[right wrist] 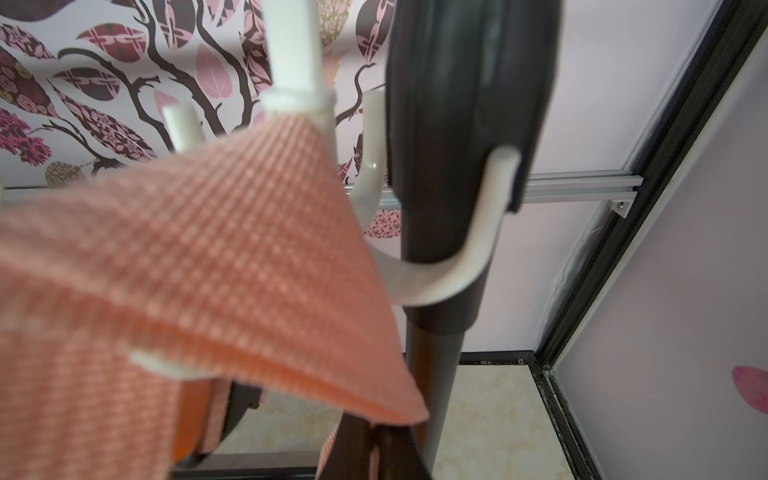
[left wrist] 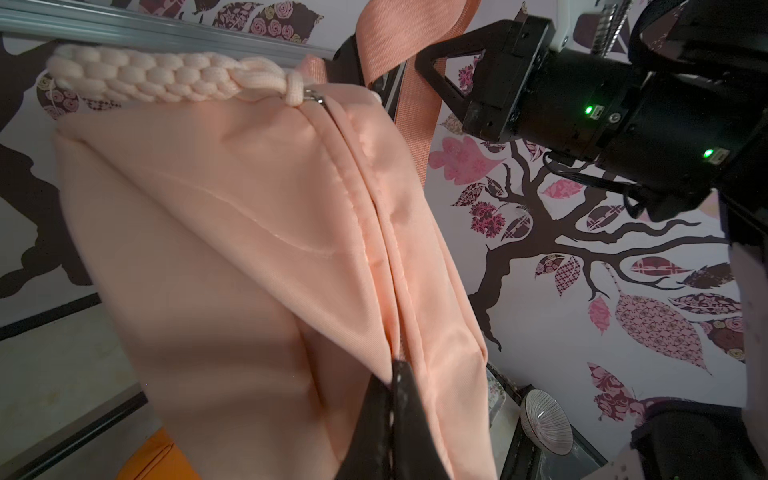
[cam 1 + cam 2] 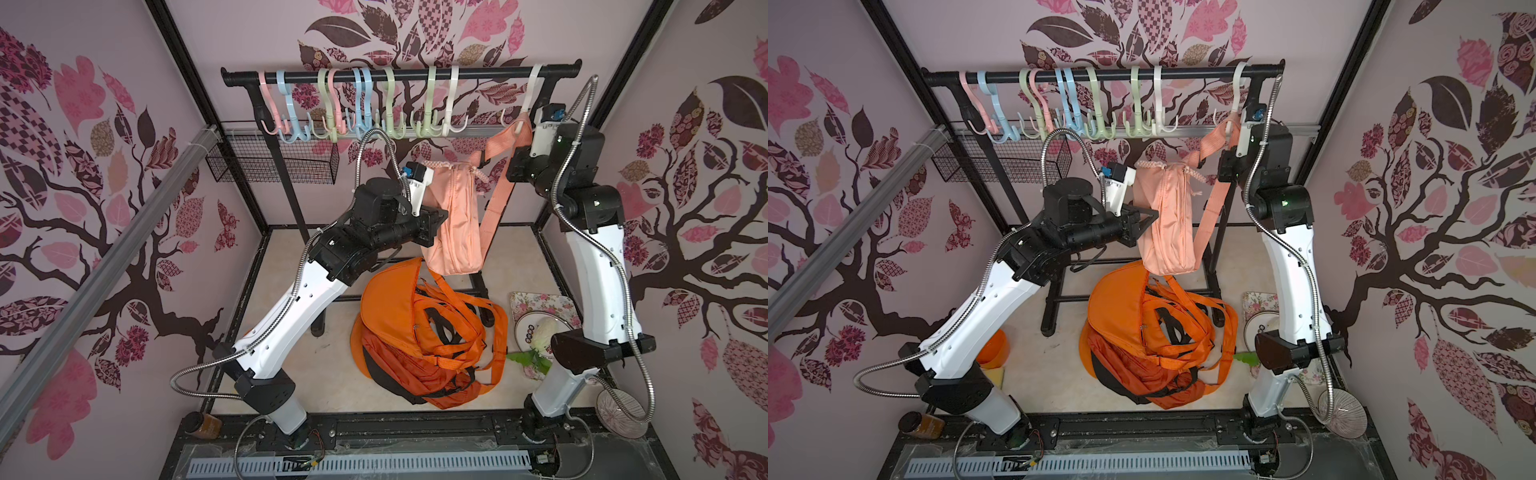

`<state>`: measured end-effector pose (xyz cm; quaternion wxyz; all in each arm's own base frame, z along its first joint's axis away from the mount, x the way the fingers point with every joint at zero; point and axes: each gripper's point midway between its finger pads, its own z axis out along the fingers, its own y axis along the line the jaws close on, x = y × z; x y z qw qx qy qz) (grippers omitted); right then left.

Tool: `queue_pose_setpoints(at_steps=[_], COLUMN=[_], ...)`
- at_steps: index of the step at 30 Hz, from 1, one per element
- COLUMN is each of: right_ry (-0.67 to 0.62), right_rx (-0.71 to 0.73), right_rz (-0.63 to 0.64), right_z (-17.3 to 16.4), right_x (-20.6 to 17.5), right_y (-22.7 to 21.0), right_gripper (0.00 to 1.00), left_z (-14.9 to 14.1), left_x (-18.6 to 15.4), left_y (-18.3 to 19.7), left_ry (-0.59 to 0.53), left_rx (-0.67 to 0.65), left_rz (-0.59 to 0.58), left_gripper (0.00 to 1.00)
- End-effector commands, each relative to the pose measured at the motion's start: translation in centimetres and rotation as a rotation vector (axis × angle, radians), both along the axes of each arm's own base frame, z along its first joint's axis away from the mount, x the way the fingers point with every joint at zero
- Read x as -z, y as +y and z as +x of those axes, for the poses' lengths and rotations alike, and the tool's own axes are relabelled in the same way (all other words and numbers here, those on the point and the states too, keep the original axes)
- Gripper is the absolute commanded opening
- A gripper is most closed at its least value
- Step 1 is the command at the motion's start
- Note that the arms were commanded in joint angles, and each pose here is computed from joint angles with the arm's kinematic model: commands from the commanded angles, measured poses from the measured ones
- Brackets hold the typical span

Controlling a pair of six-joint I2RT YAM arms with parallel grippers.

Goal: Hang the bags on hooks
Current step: Hang the bag on the hook.

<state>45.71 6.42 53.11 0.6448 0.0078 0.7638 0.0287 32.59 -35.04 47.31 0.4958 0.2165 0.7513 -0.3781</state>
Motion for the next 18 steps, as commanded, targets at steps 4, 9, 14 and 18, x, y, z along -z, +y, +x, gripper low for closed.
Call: queue_pose_setpoints(at_steps=[4, 9, 14, 18], right_ry=[-0.001, -0.026, -0.019, -0.015], right_rx=[0.006, -0.004, -0.036, -0.042], right_rz=[0.009, 0.015, 0.008, 0.013], right_z=[-2.7, -4.3, -5.2, -5.9], right_x=[0.3, 0.5, 0.8, 1.1], right_y=[-0.7, -0.9, -0.5, -0.5], right_gripper=[0.00, 0.17, 0.70, 0.85], left_z=[0.1, -0.2, -1.1, -2.0], left_x=[0.2, 1.4, 1.5, 1.6], left_y=[0.4, 0.7, 1.4, 2.2], left_ry=[-0.017, -0.003, -0.002, -0.005], left_rx=[-0.011, -0.015, -0.009, -0.010], left_rz=[-0.021, -0.023, -0.051, -0.068], left_gripper=[0.00, 0.19, 0.49, 0.52])
